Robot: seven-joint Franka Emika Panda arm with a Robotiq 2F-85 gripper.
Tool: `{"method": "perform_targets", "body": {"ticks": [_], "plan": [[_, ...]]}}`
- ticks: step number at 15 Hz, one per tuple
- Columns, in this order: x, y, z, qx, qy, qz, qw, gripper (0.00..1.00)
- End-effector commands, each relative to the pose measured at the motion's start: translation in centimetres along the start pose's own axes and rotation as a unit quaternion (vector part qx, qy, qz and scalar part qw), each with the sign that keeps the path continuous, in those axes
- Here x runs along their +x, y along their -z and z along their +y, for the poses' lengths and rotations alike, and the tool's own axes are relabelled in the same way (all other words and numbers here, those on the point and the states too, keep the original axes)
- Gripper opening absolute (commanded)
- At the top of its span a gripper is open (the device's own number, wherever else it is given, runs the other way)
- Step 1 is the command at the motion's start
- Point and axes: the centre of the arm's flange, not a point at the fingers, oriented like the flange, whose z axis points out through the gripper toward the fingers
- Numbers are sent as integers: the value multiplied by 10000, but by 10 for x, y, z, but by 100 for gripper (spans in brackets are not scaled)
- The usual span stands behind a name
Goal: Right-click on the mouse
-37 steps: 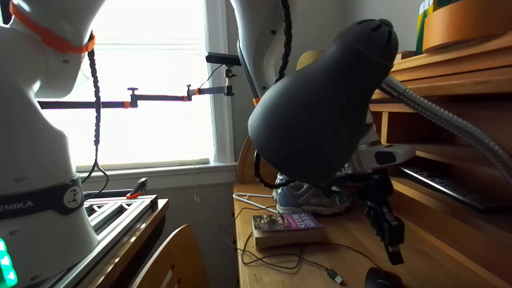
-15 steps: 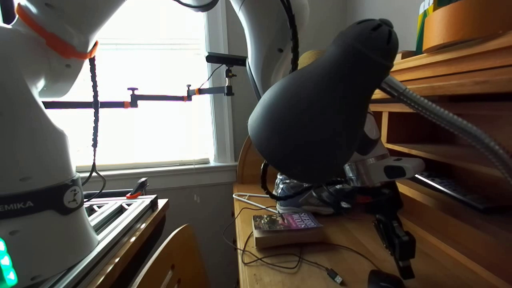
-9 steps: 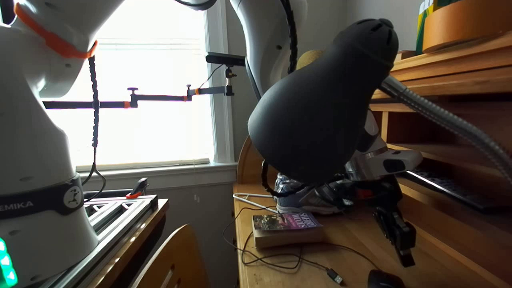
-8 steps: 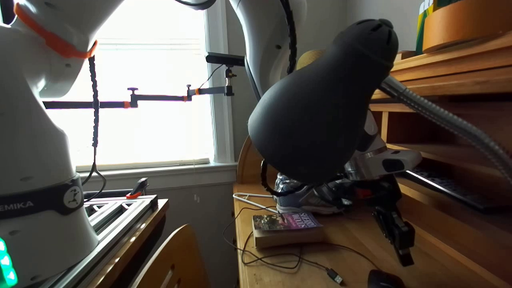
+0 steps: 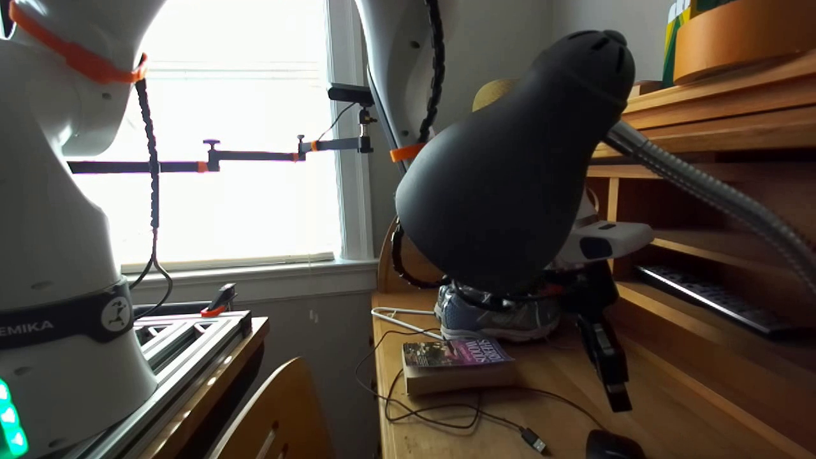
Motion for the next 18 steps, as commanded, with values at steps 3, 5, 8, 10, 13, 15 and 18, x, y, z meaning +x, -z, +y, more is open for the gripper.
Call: {"method": "perform_targets", "body": {"ticks": [3, 5, 8, 10, 13, 15, 18], "plan": [[-40, 42, -10, 747, -231, -530, 9955, 0], [-57, 55, -21, 1116, -242, -794, 9903, 0], [-77, 73, -29, 1431, -249, -1115, 9831, 0], [-86, 85, -29, 1446, -196, -1291, 9808, 0], [-96, 106, -22, 1455, -35, -1316, 9806, 0], [-99, 123, -13, 1325, 104, -1123, 9848, 0], [-101, 149, 2, 1017, 483, -1156, 9869, 0]]}}
